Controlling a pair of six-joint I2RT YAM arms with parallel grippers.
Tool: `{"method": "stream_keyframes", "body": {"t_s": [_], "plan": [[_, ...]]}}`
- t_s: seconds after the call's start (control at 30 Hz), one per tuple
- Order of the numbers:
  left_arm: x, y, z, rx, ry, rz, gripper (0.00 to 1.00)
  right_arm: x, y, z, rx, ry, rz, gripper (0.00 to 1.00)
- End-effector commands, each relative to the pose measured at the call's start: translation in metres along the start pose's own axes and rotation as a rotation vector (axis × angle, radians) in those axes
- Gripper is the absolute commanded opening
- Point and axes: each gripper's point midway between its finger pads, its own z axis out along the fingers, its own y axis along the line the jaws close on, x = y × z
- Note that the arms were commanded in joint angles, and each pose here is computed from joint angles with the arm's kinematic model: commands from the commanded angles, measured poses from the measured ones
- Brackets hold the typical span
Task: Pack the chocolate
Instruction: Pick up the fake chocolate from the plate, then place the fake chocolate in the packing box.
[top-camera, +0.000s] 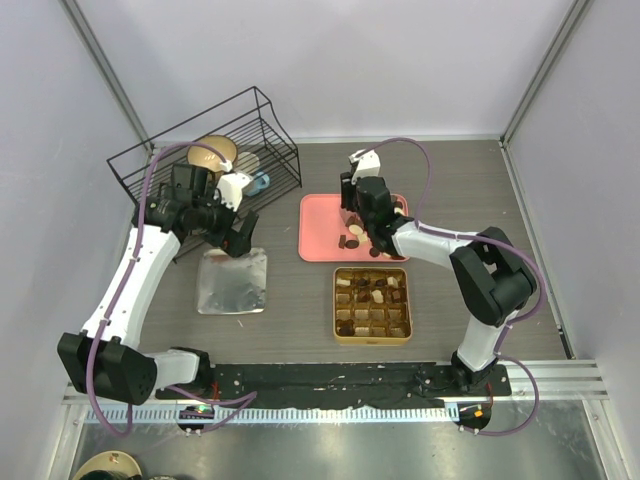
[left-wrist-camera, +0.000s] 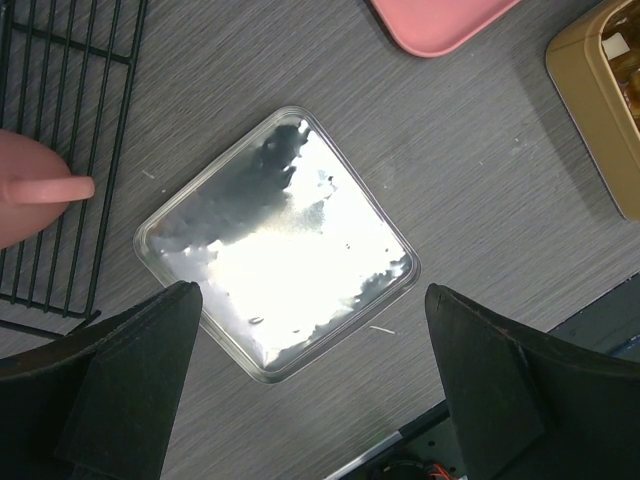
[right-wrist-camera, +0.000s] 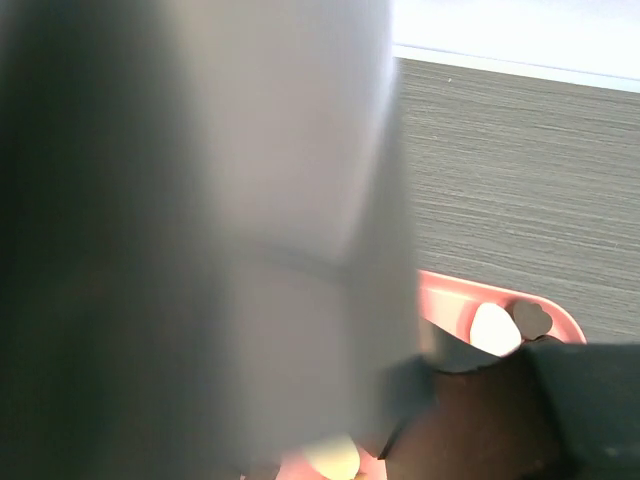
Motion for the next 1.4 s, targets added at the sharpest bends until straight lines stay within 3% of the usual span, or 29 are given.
{"method": "stream_keyframes", "body": {"t_s": [0.0,0.23,0.43,0.63,0.8,0.97,1.2,1.37], "plan": [[-0.013,0.0,-0.015,-0.01,-0.056,0.021,1.0,-0.013,0.001,-0.002,-0.006,-0.04,0.041,0.44],[-0.014,-0.003,-0.016,0.0,-0.062,0.018,1.0,-0.028,0.003,-0.011,-0.028,-0.054,0.052,0.27],[-0.011,-0.004,-0.017,-0.002,-0.059,0.018,1.0,-0.058,0.004,-0.029,-0.052,-0.111,0.052,0.23],[-0.01,-0.004,-0.018,-0.005,-0.063,0.023,0.99,-0.083,0.01,-0.05,-0.093,-0.163,0.065,0.08],[-0.008,-0.004,-0.021,-0.013,-0.059,0.027,1.0,-0.101,0.024,-0.082,-0.132,-0.185,0.072,0.06],[-0.005,-0.003,-0.019,-0.018,-0.052,0.023,1.0,-0.101,0.046,-0.147,-0.187,-0.192,0.068,0.06],[-0.005,-0.002,-0.017,-0.021,-0.053,0.011,1.0,-0.074,0.062,-0.216,-0.277,-0.137,0.118,0.06],[-0.006,-0.002,-0.018,-0.023,-0.055,0.001,1.0,-0.049,0.075,-0.238,-0.331,-0.073,0.112,0.06]]}}
